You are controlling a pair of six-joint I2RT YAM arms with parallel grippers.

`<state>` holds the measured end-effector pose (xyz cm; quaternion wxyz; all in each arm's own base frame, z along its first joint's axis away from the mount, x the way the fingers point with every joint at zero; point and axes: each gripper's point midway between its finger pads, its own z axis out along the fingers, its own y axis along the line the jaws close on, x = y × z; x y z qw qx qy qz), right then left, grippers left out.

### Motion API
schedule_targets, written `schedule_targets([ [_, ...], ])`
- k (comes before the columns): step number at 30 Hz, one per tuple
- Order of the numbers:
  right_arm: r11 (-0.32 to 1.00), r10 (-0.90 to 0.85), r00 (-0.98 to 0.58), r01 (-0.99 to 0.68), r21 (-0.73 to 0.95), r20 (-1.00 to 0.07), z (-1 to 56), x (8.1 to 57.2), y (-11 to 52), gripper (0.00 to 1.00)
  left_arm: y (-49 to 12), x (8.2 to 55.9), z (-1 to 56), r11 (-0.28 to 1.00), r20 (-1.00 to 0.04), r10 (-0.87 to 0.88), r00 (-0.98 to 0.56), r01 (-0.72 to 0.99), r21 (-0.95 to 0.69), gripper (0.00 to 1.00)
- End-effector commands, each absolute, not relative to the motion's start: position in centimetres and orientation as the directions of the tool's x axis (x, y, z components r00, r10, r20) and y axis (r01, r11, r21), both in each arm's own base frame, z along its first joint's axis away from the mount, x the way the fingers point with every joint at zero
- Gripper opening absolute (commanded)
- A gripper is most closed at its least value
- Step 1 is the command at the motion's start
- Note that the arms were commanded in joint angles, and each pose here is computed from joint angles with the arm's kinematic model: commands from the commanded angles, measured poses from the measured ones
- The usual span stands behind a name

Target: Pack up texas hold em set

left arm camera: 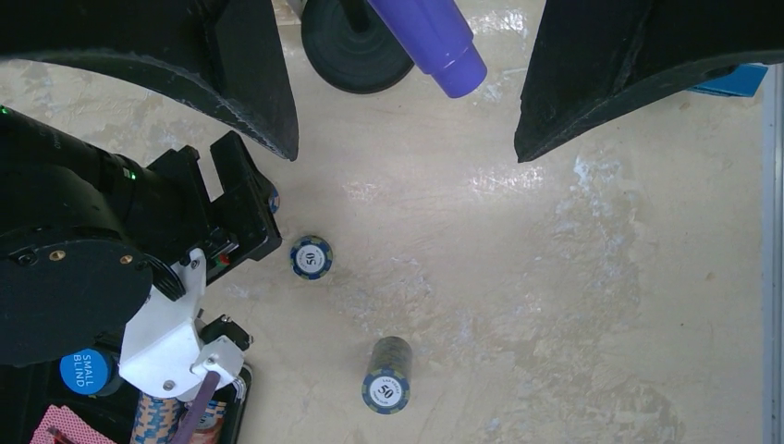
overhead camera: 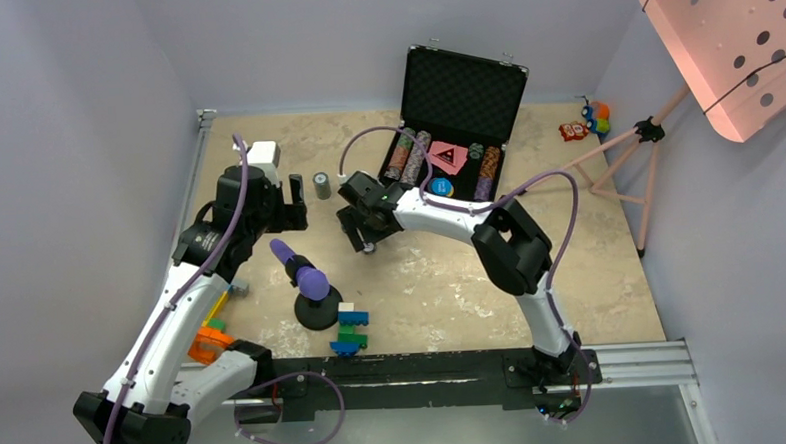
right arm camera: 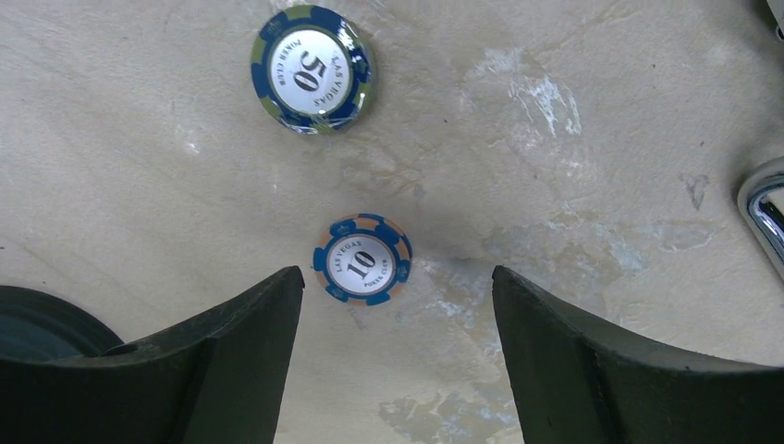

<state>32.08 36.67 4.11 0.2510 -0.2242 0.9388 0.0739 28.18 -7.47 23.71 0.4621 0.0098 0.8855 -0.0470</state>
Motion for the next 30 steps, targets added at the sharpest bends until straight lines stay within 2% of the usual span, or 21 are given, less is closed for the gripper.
schedule_targets([
  [1, 0.886, -0.363, -0.763, -0.461, 0.057, -0.535, 5.8, 32.5, 38.6, 0.77, -7.5, 28.4, 24.7, 0.994, -0.843, -0.023, -0.538, 0.079, -0.078, 0.90],
  [10, 0.899, -0.388, -0.789, -0.438, -0.008, -0.476, 3.7, 32.0, 38.4, 0.71, -7.5, 28.2, 24.9, 0.994, -0.846, -0.023, -0.533, 0.082, -0.079, 0.90],
  [19, 0.907, -0.386, -0.825, -0.420, -0.009, -0.413, 2.2, 30.9, 37.8, 0.59, -7.4, 28.2, 25.1, 0.994, -0.849, -0.025, -0.527, 0.079, -0.078, 0.91],
  [30, 0.913, -0.380, -0.854, -0.408, 0.005, -0.355, -0.3, 30.0, 36.8, 0.51, -7.3, 28.0, 25.2, 0.994, -0.852, -0.028, -0.523, 0.075, -0.079, 0.91],
])
